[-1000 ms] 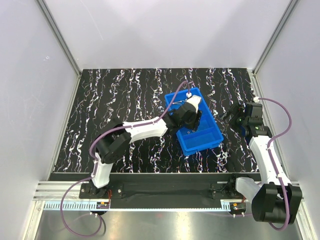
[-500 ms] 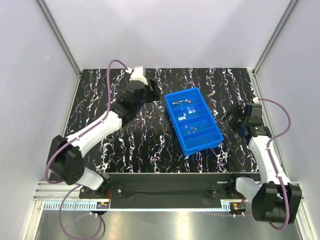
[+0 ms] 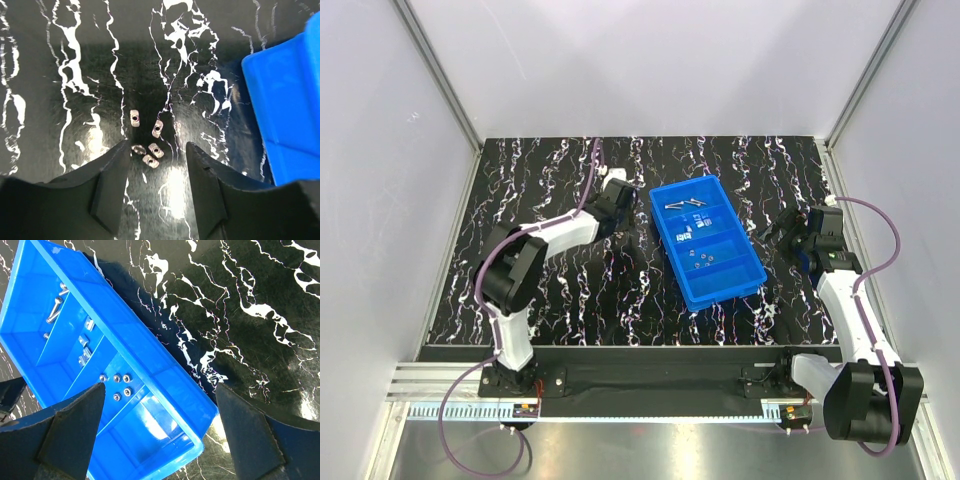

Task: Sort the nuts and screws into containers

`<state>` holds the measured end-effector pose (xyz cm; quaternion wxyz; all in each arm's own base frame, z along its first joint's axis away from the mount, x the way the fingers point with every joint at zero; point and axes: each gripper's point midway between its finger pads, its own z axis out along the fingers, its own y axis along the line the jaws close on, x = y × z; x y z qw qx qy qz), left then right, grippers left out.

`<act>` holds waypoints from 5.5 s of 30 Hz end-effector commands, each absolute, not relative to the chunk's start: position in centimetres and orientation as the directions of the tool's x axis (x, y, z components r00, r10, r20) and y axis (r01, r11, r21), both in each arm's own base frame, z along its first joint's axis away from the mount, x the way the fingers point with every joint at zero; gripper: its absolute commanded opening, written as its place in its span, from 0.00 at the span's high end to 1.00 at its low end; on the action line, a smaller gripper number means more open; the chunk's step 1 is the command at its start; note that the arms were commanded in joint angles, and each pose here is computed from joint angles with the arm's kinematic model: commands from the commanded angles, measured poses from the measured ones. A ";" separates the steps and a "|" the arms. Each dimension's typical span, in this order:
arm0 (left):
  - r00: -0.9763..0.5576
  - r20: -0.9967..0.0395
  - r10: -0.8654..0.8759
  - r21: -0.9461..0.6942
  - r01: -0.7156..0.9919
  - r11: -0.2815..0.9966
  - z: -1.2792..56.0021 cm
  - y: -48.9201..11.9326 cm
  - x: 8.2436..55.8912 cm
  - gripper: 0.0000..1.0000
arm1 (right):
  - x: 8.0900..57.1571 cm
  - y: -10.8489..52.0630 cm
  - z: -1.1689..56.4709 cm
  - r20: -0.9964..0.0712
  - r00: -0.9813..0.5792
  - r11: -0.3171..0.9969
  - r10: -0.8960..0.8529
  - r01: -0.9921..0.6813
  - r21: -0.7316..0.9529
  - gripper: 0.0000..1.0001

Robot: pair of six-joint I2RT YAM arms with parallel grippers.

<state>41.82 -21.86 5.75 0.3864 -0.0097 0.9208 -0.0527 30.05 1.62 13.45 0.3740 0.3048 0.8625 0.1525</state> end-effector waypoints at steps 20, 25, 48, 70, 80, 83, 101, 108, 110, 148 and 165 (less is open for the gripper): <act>-0.711 -0.703 -0.011 -0.062 0.046 0.997 3.3 -23.3 44.6 0.62 | 30.7 1.7 14.1 -0.570 -0.528 0.776 0.630 0.389 0.497 0.00; -0.727 -0.686 -0.004 -0.053 0.045 0.998 2.4 -23.1 44.2 0.69 | 30.6 1.7 14.1 -0.573 -0.527 0.777 0.628 0.390 0.494 0.00; -0.559 -0.813 -0.164 -0.290 0.144 0.946 14.0 -25.3 41.4 0.95 | 30.6 1.6 14.1 -0.565 -0.521 0.768 0.640 0.402 0.499 0.00; -0.497 -0.866 0.055 -0.362 0.698 0.618 18.7 -46.9 27.2 0.94 | 29.0 0.2 13.8 -0.597 -0.485 0.767 0.639 0.458 0.449 0.00; -0.496 -0.848 0.186 -0.299 0.738 0.605 13.6 -47.8 25.1 0.93 | 29.2 0.5 13.5 -0.585 -0.494 0.764 0.644 0.452 0.460 0.00; -0.486 -0.850 0.202 -0.269 0.731 0.627 13.0 -47.5 25.6 0.80 | 29.2 0.5 13.6 -0.585 -0.495 0.765 0.642 0.450 0.460 0.00; -0.507 -0.846 -0.163 -0.274 0.152 0.950 19.5 -26.7 37.9 0.31 | 29.8 1.2 13.7 -0.584 -0.499 0.768 0.641 0.414 0.489 0.00; -0.568 -0.805 -0.173 -0.194 -0.024 0.981 13.5 -20.9 42.0 0.36 | 29.9 1.3 13.7 -0.581 -0.502 0.768 0.641 0.411 0.491 0.00; -0.610 -0.779 -0.149 -0.144 -0.057 0.988 11.1 -20.3 42.7 0.39 | 29.9 1.2 13.6 -0.582 -0.504 0.769 0.639 0.414 0.487 0.00; -0.740 -0.668 -0.079 -0.025 -0.083 0.996 1.6 -19.3 45.0 0.89 | 30.2 1.0 13.9 -0.580 -0.505 0.769 0.639 0.424 0.479 0.00; -0.493 -0.853 -0.170 -0.307 0.212 0.928 17.5 -26.5 40.6 0.96 | 29.6 0.4 13.8 -0.576 -0.494 0.758 0.651 0.464 0.458 0.00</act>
